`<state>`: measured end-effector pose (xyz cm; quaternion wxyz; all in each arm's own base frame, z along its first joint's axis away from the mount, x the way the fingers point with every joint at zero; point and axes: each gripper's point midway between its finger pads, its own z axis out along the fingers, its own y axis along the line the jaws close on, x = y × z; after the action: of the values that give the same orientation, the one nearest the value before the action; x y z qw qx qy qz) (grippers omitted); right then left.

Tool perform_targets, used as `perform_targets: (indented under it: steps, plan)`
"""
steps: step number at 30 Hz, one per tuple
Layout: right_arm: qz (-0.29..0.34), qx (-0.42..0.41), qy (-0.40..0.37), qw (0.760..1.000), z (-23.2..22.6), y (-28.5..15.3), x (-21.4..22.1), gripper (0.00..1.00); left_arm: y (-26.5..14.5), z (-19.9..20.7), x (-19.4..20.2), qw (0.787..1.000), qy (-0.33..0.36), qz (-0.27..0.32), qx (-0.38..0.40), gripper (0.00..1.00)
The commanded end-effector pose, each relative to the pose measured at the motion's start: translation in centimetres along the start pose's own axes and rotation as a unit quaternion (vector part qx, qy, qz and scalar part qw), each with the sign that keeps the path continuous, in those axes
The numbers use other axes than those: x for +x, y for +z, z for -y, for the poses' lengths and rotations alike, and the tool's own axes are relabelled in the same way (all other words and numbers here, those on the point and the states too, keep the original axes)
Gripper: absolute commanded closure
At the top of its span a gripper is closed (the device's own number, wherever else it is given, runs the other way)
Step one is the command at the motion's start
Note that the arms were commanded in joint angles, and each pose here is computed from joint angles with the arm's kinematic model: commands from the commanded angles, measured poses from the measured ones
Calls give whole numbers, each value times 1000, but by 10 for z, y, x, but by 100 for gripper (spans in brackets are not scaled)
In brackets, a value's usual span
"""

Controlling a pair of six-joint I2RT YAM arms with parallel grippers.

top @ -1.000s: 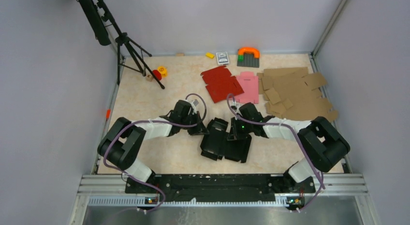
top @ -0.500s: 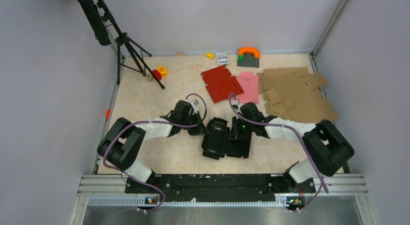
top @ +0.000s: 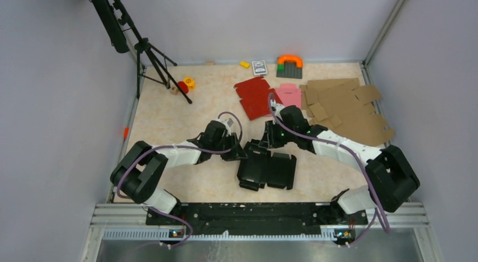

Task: Fold the paper box
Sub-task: Fold the paper box at the center of the board.

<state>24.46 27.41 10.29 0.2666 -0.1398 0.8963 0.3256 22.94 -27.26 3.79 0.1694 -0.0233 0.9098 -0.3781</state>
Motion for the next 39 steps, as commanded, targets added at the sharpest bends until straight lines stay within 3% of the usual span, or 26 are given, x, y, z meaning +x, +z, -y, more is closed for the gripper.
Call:
perform_targets:
  steps: [1,3,5,9,12,16,29,39]
  plan:
    - [24,-22,-6,999,-17,8,-22,70,-8,19,-16,999,29,28,25,70]
    - [30,-23,-4,999,-18,12,-29,65,-7,20,-15,999,32,20,25,73]
    - [31,-21,-3,999,-19,19,-34,65,-5,19,-11,999,32,11,29,76]
    - [10,-40,10,999,-24,36,-35,85,-2,14,-4,999,28,-3,27,78]
    - [5,-37,21,999,-21,45,-34,100,-2,14,-2,999,26,-5,31,86]
    - [-3,-30,24,999,-17,53,-32,100,-1,15,-3,999,27,-4,34,100]
    - [-2,33,19,999,6,70,-43,100,-1,15,0,999,31,-9,37,100]
    - [-24,-3,12,1000,-3,80,-36,100,0,15,-1,999,31,-7,36,100]
